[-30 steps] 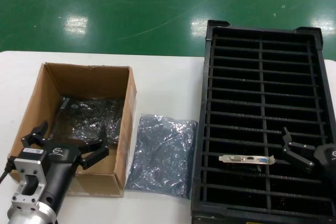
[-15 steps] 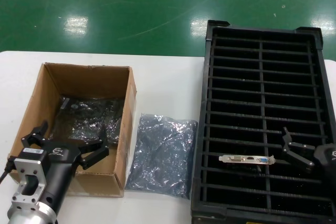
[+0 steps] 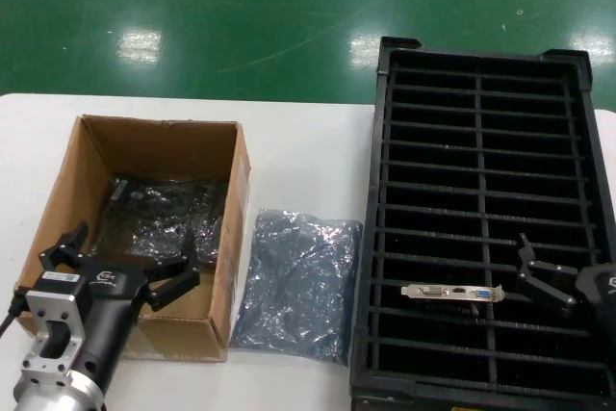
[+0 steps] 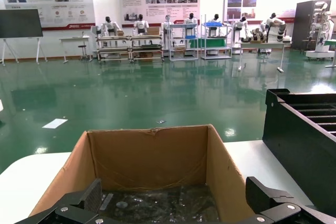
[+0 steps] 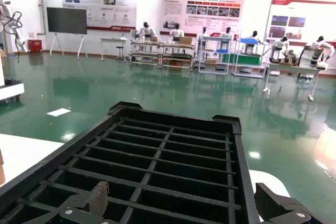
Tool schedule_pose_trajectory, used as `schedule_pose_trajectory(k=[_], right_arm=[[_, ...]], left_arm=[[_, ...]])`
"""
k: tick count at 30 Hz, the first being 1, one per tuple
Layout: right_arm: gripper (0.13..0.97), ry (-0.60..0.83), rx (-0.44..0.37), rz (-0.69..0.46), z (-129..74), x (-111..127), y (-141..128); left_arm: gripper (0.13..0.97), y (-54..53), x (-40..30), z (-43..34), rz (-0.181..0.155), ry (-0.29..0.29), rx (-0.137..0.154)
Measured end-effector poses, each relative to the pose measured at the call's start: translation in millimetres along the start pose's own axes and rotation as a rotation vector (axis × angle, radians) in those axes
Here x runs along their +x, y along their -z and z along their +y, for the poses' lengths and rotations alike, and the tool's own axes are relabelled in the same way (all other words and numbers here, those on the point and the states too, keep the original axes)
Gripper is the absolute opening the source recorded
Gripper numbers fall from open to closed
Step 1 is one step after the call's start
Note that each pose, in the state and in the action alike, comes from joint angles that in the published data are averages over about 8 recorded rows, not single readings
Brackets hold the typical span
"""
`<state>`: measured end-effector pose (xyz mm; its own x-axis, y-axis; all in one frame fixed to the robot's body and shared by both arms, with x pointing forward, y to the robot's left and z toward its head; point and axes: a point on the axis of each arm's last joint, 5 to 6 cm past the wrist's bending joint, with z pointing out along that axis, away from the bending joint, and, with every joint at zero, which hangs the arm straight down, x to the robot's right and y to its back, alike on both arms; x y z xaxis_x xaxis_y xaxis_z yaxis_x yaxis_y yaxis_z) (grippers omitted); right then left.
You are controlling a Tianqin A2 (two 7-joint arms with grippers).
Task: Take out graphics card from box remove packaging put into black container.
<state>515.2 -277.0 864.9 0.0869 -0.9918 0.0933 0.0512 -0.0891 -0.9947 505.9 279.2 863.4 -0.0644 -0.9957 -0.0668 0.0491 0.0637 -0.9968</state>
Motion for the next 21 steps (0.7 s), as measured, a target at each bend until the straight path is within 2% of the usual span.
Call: schedule_pose_trajectory(k=[21], right_arm=[[0.966,0.0,0.0,0.0,0.0,0.0,0.0]], left_arm=[[0.966,0.0,0.0,0.0,0.0,0.0,0.0]])
